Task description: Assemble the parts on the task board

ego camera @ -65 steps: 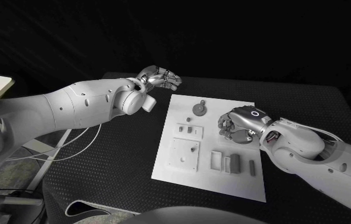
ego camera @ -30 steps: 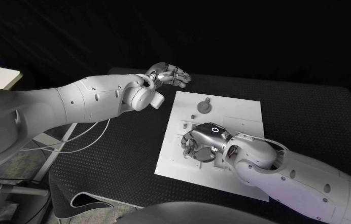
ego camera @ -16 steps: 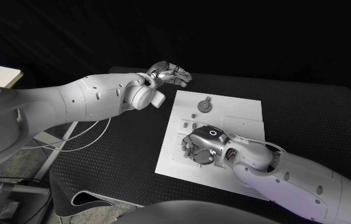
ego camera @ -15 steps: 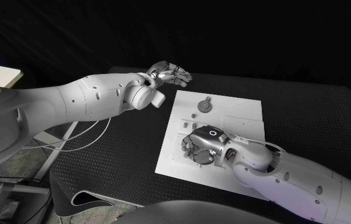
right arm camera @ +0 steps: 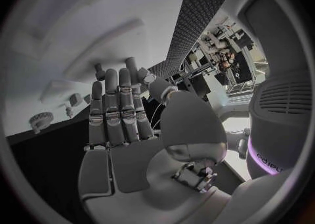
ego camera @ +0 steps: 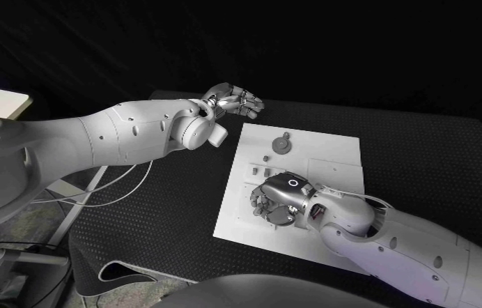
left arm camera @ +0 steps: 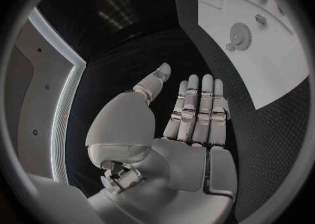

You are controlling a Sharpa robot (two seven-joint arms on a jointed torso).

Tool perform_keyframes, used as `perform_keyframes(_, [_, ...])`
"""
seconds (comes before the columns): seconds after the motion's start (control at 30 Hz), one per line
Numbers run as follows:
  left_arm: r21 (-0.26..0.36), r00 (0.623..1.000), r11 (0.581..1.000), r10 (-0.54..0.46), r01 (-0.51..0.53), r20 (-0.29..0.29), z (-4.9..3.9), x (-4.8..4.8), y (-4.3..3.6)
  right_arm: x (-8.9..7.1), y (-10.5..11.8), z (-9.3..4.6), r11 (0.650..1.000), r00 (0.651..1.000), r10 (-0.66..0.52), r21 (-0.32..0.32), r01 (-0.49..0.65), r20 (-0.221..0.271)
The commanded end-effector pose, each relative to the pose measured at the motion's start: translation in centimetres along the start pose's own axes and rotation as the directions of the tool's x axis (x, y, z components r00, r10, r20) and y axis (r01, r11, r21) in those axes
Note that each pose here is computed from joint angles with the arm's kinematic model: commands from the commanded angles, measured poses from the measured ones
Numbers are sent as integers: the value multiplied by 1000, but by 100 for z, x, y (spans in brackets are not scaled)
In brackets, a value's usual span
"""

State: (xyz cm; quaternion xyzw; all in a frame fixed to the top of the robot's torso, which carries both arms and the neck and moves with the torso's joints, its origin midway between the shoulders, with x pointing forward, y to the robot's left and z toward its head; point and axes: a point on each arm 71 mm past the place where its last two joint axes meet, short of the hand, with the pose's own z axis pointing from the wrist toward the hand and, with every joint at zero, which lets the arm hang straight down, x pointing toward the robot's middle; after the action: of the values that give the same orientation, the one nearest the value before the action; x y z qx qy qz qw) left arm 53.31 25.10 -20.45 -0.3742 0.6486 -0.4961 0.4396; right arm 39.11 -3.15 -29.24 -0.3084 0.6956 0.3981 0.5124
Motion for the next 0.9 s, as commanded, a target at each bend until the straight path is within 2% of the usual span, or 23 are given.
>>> perform_keyframes(0.03, [8,1000,1000,-8,8,-10,5,15,-18,10,-5,-2,1000,1000,-29,2,29,-6])
perform_keyframes(0.27, [8,1000,1000,-8,8,-11,7,17,-17,2,9,7,999,999,-34,1,34,1])
perform_keyframes(0.7, [7,1000,1000,-8,8,-10,1,14,-16,40,-19,42,1000,1000,6,9,-6,-29])
perform_keyframes(0.9, [5,1000,1000,-8,8,-10,-4,5,-14,15,-18,40,1000,999,28,0,-28,22])
